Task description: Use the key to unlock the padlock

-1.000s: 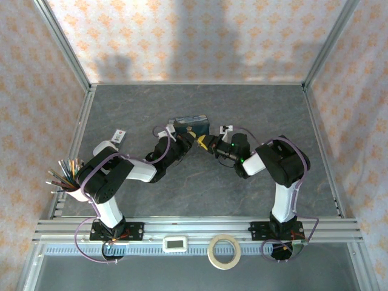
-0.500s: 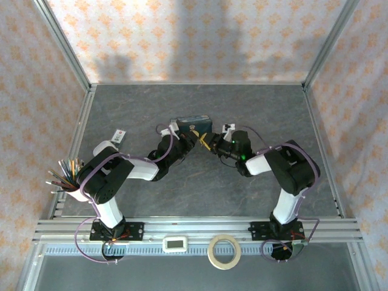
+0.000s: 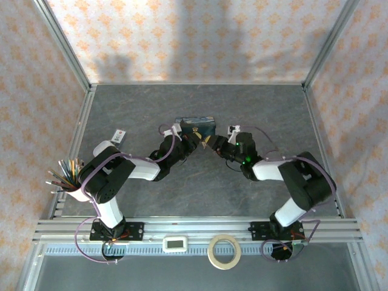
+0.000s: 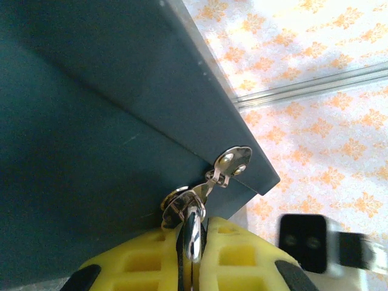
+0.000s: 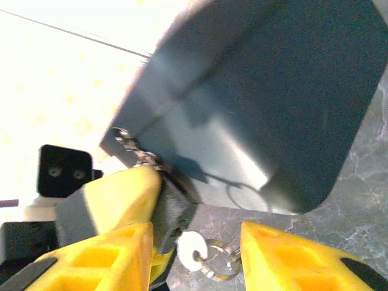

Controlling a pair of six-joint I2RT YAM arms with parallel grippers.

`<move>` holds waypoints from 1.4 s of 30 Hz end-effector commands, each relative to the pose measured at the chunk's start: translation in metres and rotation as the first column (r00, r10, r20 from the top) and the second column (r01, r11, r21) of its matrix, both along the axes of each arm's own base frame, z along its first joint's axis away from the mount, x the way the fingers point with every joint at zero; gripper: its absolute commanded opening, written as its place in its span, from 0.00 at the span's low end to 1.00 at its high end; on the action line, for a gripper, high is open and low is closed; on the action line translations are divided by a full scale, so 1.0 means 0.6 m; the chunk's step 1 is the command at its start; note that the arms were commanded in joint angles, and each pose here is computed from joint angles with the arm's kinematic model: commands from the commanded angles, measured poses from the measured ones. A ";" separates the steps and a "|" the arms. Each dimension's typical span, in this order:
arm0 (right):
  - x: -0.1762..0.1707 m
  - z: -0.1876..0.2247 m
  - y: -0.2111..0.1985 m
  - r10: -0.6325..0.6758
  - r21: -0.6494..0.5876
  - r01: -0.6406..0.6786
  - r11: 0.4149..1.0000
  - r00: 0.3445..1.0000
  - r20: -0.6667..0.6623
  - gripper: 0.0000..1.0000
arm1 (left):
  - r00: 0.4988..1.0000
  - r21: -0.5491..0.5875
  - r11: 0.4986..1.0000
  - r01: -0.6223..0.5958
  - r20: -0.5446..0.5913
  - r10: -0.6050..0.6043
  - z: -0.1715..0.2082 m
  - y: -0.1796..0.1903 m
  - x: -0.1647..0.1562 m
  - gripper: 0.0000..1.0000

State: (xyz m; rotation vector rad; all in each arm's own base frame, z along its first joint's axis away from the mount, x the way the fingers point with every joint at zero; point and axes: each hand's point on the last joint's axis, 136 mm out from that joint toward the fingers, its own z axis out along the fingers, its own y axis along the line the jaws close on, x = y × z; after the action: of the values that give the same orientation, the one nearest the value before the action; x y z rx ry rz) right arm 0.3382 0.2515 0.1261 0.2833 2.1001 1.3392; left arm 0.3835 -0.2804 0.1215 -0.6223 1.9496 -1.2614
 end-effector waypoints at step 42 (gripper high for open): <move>-0.010 0.022 0.034 0.058 0.229 -0.065 0.971 0.998 0.035 0.26 | 0.999 -0.153 0.987 0.043 0.038 -0.037 0.025 -0.017 -0.009 0.00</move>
State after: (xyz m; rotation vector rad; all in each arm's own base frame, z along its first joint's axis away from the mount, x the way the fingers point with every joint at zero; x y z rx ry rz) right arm 0.3287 0.2676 0.1198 0.3591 2.0040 1.6036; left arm 0.3801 -0.2827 0.1216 -0.6716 1.9053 -1.3770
